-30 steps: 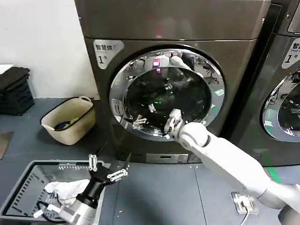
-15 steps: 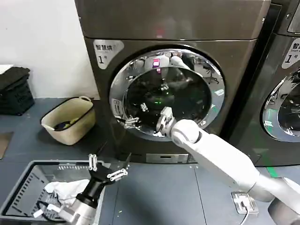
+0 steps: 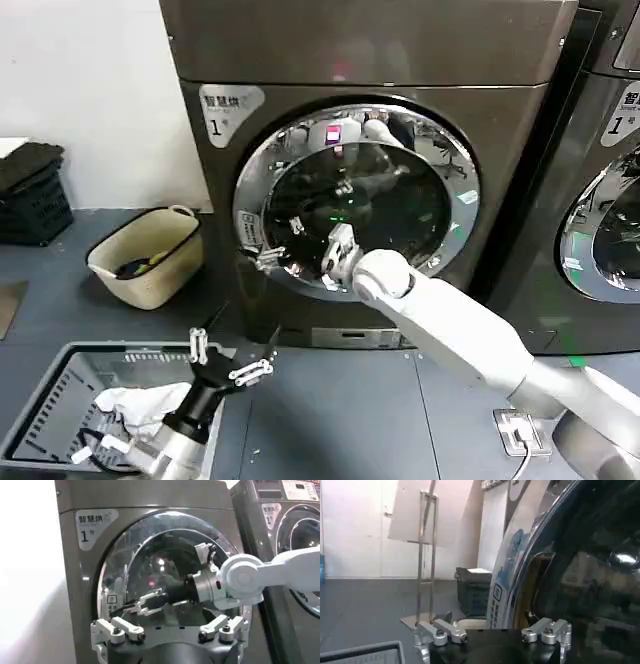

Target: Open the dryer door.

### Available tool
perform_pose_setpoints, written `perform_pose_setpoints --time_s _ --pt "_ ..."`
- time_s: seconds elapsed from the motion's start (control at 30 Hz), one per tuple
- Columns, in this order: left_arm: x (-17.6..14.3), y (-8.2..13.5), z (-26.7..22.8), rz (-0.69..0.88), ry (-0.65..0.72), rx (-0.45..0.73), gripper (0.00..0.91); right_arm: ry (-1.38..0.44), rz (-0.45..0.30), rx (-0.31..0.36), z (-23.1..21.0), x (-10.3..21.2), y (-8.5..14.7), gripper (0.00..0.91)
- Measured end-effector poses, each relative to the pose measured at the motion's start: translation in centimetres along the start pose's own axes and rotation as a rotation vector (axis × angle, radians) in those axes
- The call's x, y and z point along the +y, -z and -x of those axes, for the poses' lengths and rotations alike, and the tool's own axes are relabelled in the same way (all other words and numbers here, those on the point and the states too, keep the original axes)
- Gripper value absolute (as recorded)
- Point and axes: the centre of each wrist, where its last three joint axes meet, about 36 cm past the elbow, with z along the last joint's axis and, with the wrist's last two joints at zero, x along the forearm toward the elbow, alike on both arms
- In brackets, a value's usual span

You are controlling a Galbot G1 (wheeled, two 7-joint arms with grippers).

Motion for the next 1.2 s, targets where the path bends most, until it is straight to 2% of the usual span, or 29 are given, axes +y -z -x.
perform_pose_setpoints --time_s 0.67,1.2 --pt "0.0 -0.1 0.0 -0.003 0.0 0.0 0.907 0.059 0.009 0.011 2.1 0.7 -0.3 0.907" --pt "0.3 0.4 -0.6 -0.016 0.0 0.001 0.907 0.136 0.01 -0.001 0.2 1.9 0.3 0.907"
